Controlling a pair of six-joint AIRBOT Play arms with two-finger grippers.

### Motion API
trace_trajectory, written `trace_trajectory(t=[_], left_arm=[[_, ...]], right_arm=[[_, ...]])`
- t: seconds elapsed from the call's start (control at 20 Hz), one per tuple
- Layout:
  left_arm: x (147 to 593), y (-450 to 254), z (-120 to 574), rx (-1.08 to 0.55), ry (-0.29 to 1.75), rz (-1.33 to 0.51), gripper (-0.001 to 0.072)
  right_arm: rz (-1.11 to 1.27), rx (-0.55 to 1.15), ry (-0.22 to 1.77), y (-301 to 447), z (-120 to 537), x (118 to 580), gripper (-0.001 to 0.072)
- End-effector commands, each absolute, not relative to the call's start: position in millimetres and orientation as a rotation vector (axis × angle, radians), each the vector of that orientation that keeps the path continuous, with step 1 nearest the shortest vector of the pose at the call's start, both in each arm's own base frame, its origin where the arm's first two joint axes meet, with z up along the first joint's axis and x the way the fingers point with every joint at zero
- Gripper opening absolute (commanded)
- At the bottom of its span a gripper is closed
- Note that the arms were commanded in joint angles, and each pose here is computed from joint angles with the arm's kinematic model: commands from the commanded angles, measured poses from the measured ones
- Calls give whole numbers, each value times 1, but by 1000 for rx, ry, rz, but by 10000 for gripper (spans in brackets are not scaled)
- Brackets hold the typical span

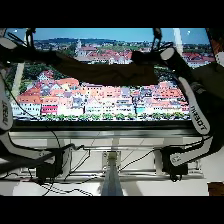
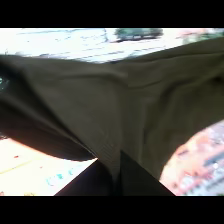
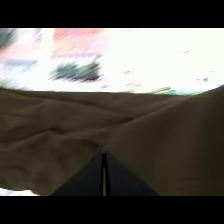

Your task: Fold the clothes and pants, and hang the long-sleeved shirts on hangers.

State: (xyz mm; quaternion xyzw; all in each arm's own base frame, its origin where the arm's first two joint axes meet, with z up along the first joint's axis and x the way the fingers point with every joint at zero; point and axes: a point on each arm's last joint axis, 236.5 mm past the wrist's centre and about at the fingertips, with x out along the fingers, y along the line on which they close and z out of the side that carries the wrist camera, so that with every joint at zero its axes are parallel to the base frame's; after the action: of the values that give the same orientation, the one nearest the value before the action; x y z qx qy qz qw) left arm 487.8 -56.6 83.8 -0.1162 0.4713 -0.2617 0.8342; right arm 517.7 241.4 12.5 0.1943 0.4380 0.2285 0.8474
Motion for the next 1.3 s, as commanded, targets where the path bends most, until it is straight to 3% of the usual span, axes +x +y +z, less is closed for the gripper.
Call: trace_trajectory(t=[0.0,0.3,0.5,0.65,0.8,1.05,1.1,1.15,1.2,1.25], left_arm=[[434,-88,173,-199,921,-702,16],[400,-100,231,-148,807,-729,16],[400,-110,227,-193,835,-747,16],[402,-137,206,-196,885,-806,15],[415,-190,174,-234,930,-851,16],[439,-329,108,-220,891,-923,17],[445,-352,99,-219,852,-915,98],[451,-371,93,-222,810,-899,369],[458,-385,88,-228,770,-878,718],[463,-392,84,-225,741,-863,700]], right_arm=[[638,446,987,356,5,468,11],[825,447,854,507,25,377,11],[865,340,857,511,18,362,12],[803,229,872,454,15,403,12],[653,165,892,352,21,463,12],[348,236,997,146,25,514,11],[291,264,1033,106,19,514,12],[252,277,1066,71,13,510,41],[207,313,1105,37,6,504,260],[175,360,1147,12,-1,495,444]])
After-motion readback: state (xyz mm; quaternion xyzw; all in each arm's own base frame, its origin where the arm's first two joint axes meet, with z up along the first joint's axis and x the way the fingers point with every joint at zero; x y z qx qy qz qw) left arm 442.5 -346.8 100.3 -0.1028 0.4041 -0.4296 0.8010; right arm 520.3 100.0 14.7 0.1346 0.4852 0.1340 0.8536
